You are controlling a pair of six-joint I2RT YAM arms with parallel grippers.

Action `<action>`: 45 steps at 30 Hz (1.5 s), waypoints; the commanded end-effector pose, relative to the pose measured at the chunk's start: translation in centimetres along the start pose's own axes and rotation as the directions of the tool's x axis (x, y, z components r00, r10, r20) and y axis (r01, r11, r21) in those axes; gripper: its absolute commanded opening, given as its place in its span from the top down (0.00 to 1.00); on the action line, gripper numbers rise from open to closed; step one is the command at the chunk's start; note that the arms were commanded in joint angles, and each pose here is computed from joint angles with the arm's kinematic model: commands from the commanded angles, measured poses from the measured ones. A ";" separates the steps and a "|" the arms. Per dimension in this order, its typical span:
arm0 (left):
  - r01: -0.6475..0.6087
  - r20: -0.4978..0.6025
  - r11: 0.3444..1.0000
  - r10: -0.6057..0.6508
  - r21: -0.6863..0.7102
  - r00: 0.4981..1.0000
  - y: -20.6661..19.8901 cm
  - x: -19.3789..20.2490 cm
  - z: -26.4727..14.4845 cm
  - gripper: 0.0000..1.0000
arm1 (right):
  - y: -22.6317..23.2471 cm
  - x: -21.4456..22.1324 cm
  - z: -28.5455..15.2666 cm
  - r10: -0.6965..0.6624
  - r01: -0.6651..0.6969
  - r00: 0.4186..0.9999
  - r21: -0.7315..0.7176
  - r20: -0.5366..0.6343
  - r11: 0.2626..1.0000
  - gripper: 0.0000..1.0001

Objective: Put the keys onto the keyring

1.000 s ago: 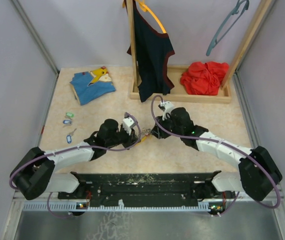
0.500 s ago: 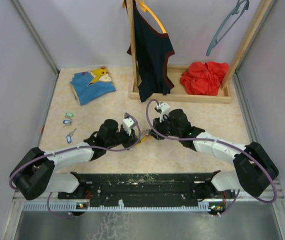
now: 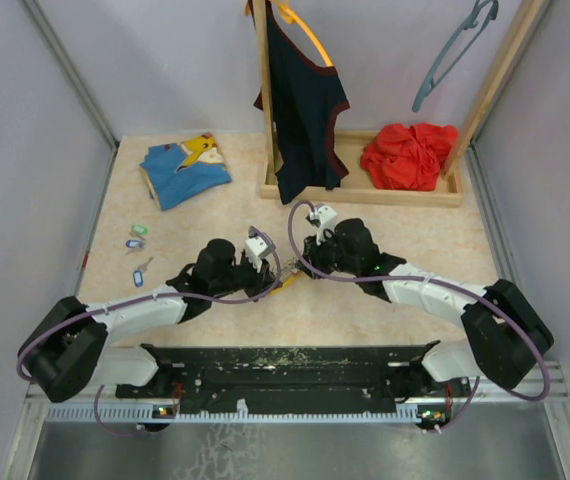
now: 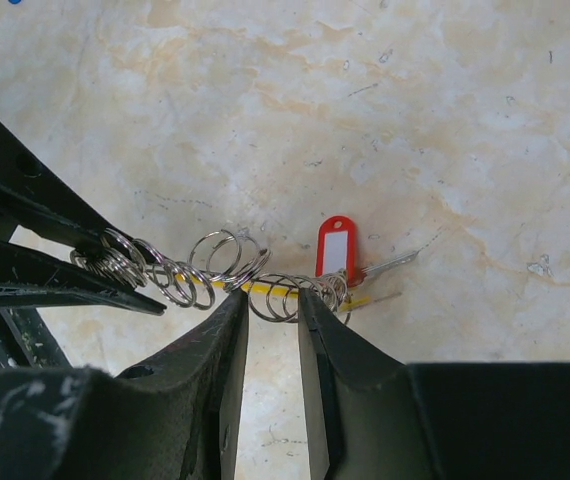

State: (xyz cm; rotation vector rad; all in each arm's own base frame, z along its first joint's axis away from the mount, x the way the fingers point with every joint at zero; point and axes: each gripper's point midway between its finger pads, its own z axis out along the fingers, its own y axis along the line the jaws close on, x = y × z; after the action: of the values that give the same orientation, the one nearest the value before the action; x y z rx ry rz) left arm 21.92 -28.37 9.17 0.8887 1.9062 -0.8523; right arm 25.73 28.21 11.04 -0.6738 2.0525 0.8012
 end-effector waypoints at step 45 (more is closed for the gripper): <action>-0.026 0.102 1.000 0.026 0.002 0.994 -0.5 -1.9 -0.9 0.85 | -0.4 -2.3 0.2 0.448 -0.449 0.889 -0.010 0.097 0.893 0.68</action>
State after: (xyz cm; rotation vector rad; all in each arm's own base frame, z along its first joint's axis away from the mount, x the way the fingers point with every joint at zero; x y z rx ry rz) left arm 21.76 -27.72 9.51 0.8664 1.8805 -0.8353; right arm 26.32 28.53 11.75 -0.1612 2.2091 1.0435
